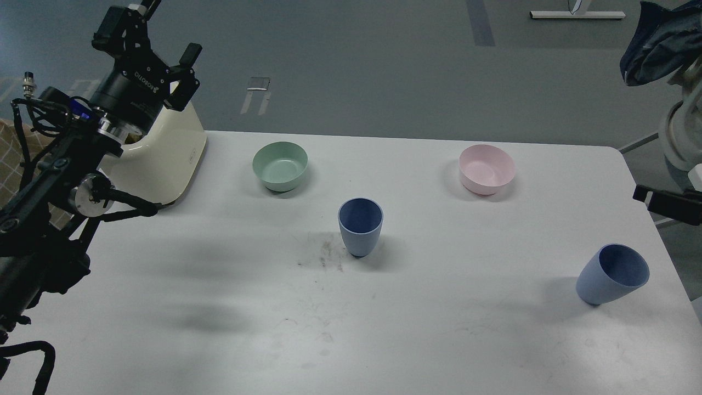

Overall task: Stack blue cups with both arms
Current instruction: 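Reach the right gripper to the other blue cup and grasp it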

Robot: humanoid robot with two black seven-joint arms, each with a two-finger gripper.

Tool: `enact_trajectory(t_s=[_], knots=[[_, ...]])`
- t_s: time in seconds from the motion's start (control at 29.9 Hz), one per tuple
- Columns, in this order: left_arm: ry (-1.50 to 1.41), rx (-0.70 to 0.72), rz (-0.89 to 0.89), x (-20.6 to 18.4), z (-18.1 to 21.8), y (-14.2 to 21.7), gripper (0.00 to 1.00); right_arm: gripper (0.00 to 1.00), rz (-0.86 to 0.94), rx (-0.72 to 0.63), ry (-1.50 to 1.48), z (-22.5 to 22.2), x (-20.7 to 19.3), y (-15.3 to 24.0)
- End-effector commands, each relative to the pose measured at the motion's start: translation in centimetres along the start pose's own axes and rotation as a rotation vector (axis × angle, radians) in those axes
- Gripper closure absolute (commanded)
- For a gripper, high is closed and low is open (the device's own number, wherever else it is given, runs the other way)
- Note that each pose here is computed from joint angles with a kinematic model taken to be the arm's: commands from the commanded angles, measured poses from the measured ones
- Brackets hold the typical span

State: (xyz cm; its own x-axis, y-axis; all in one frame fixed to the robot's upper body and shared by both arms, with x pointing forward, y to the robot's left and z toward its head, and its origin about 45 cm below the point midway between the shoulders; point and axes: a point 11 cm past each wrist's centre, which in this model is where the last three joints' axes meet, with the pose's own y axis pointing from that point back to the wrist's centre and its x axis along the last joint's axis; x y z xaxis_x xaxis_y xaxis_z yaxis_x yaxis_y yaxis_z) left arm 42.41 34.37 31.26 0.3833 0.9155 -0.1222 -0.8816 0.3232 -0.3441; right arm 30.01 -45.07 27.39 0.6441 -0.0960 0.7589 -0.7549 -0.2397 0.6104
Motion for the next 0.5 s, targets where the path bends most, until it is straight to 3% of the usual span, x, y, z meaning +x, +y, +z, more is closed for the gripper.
enact_trajectory(t_s=[0.0, 0.17, 0.47], knots=[[-0.001, -0.005, -0.008, -0.3, 0.2, -0.2, 0.03, 0.0, -0.025, -0.016, 0.018, 0.3, -0.9, 0.0], [0.004, 0.009, -0.008, -0.4, -0.1, -0.2, 0.03, 0.0, -0.087, -0.062, 0.075, 1.1, -3.1, 0.0], [0.002, 0.014, -0.004, -0.3, -0.2, -0.2, 0.03, 0.15, -0.146, -0.074, 0.066, 1.4, -6.3, -0.5]])
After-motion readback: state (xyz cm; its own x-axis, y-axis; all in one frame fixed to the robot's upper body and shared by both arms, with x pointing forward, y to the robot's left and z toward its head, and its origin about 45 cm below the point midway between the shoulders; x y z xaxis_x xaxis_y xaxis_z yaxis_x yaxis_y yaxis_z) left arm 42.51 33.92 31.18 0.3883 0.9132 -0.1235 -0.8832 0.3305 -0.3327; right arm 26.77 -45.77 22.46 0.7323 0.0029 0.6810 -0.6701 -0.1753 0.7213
